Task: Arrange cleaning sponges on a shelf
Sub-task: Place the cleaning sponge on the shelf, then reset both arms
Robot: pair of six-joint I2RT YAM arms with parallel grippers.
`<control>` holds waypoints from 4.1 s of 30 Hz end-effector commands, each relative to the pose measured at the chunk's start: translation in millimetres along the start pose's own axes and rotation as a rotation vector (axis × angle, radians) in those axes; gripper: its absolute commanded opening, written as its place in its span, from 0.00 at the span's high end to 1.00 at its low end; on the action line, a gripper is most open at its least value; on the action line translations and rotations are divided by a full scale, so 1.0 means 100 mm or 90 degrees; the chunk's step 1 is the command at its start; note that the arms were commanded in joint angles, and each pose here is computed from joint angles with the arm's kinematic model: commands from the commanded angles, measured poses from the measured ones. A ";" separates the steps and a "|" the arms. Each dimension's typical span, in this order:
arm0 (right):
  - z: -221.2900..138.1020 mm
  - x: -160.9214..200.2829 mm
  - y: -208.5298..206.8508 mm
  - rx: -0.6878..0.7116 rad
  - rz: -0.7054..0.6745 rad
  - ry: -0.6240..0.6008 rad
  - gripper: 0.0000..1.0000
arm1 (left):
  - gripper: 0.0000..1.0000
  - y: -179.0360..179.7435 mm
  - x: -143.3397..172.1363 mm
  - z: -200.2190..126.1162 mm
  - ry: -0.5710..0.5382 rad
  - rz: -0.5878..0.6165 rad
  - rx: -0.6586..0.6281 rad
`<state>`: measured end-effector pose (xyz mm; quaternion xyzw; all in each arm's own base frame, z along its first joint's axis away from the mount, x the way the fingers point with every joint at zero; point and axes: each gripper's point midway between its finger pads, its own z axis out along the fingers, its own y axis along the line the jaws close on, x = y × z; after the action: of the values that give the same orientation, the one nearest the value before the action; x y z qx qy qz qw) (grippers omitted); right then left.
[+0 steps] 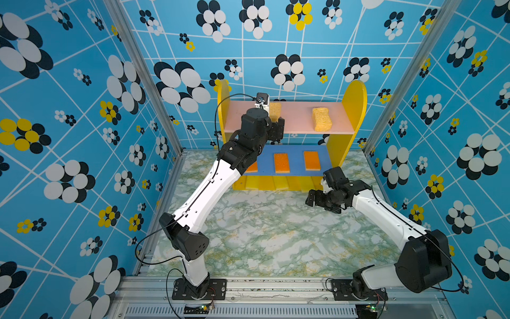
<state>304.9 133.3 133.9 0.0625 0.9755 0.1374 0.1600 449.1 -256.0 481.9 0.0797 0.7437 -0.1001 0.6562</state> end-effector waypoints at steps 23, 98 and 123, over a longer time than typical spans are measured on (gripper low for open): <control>-1.09 -0.56 0.18 0.035 -0.201 -0.161 0.01 | 0.01 0.63 0.22 -1.44 -0.042 0.078 -0.039; 0.26 -0.95 -1.40 0.198 -0.150 -0.606 0.01 | 0.01 2.40 3.87 -0.65 0.139 0.003 -0.144; 0.28 -1.00 -1.49 0.171 -0.122 -0.584 0.01 | 0.01 2.48 3.87 -0.67 0.137 -0.010 -0.168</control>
<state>392.1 -19.8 90.8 0.0436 0.8161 -0.0541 0.5738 393.7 -8.1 92.4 0.0096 0.8198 0.0005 0.5726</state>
